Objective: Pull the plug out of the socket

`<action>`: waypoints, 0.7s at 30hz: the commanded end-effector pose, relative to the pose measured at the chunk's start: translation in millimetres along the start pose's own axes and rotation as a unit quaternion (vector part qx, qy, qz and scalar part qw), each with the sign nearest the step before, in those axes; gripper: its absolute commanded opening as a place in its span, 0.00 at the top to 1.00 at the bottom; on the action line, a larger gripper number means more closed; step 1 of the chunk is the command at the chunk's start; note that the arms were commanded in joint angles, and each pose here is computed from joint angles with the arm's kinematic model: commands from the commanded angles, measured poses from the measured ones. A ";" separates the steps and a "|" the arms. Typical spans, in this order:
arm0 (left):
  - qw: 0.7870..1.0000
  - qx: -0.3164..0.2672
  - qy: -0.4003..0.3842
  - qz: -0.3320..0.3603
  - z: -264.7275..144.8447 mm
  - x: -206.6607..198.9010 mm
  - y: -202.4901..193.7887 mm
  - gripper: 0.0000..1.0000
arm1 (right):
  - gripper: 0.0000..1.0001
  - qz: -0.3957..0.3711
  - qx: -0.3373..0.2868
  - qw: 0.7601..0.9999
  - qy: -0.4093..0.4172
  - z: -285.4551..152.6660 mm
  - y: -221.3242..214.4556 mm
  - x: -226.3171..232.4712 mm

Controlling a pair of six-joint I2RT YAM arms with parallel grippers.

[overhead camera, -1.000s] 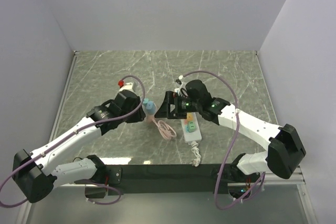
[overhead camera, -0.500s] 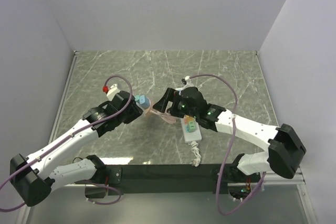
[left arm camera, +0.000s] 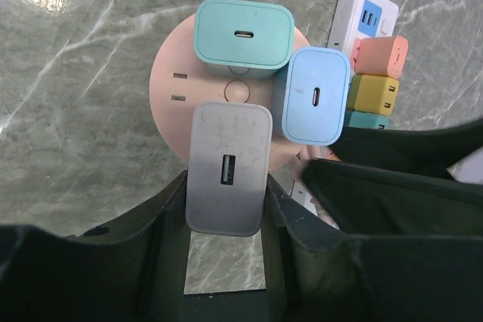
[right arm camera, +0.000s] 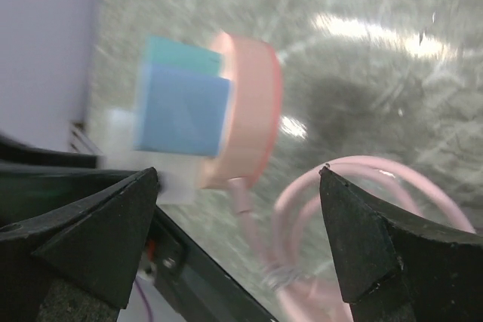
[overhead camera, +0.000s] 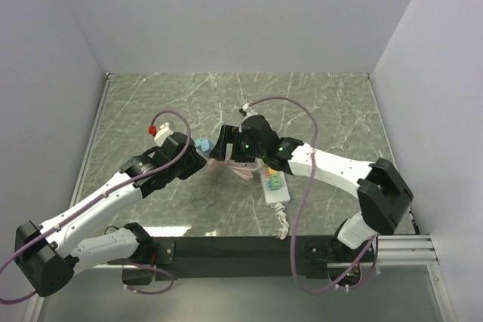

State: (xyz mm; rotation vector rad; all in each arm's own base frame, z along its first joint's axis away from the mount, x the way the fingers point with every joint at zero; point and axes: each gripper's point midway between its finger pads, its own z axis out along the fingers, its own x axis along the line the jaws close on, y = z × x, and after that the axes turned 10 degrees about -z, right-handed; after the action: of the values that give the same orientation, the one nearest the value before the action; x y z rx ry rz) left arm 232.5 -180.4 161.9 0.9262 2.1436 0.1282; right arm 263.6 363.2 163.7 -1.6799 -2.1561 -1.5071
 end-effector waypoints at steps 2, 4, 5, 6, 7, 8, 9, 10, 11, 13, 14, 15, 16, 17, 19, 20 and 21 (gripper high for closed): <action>0.993 -0.020 -0.108 -0.042 -21.2 -50.4 16.7 1.00 | 0.08 -0.030 0.032 0.998 0.046 5.1 -6.3 19.6; 0.992 -0.019 -0.117 -0.044 -24.1 -50.3 16.5 1.00 | 0.10 -0.027 0.036 0.998 0.046 8.9 -9.9 17.8; 0.991 -0.020 -0.123 -0.047 -25.9 -52.0 17.1 1.00 | 0.12 -0.026 0.037 0.998 0.046 10.1 -10.4 17.7; 0.991 -0.019 -0.123 -0.047 -25.5 -50.5 16.4 1.00 | 0.12 -0.024 0.037 0.998 0.046 11.5 -10.7 17.6; 0.990 -0.017 -0.127 -0.049 -27.2 -50.8 16.1 1.00 | 0.12 -0.016 0.038 0.998 0.043 13.9 -11.5 15.7; 0.990 -0.018 -0.127 -0.051 -26.3 -50.4 15.9 1.00 | 0.13 -0.012 0.039 0.998 0.047 14.7 -11.9 17.3; 0.990 -0.018 -0.127 -0.052 -25.7 -49.3 15.4 1.00 | 0.13 -0.009 0.036 0.998 0.052 16.9 -11.6 18.6; 0.990 -0.016 -0.128 -0.053 -24.9 -49.3 14.6 1.00 | 0.14 0.004 0.044 0.997 0.056 19.4 -16.1 19.6; 0.990 -0.014 -0.128 -0.052 -23.0 -47.7 12.7 1.00 | 0.15 0.011 0.047 0.997 0.058 21.3 -19.8 19.1; 0.990 -0.014 -0.133 -0.055 -21.2 -48.5 11.9 1.00 | 0.16 0.035 0.044 0.996 0.076 24.8 -20.5 24.8; 0.989 -0.012 -0.133 -0.055 -17.8 -45.7 9.8 1.00 | 0.17 0.044 0.032 0.995 0.087 26.5 -18.8 26.4; 0.989 -0.013 -0.139 -0.057 -16.8 -47.9 9.4 1.00 | 0.19 0.053 0.030 0.994 0.091 27.5 -19.8 27.0; 0.988 -0.013 -0.140 -0.059 -14.6 -48.3 8.7 1.00 | 0.23 0.070 0.028 0.993 0.092 29.2 -20.3 27.3; 0.989 -0.012 -0.138 -0.058 -11.1 -45.6 7.0 1.00 | 0.27 0.077 0.025 0.992 0.093 30.9 -20.2 27.0; 0.988 -0.014 -0.144 -0.060 -7.3 -48.1 6.8 1.00 | 0.44 0.088 0.023 0.992 0.088 34.4 -20.7 24.8; 0.988 -0.015 -0.145 -0.059 -5.4 -47.3 5.8 1.00 | 0.49 0.090 0.018 0.993 0.080 36.3 -18.8 22.1; 0.987 -0.015 -0.147 -0.059 -3.8 -47.8 5.3 1.00 | 0.52 0.091 0.018 0.993 0.074 37.1 -19.9 20.2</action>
State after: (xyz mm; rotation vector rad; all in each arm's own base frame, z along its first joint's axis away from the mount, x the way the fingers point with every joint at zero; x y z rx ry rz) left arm 227.2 -176.0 141.1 0.9002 2.1058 0.1057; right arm 251.9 386.0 117.0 -1.6741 -2.0038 -1.3621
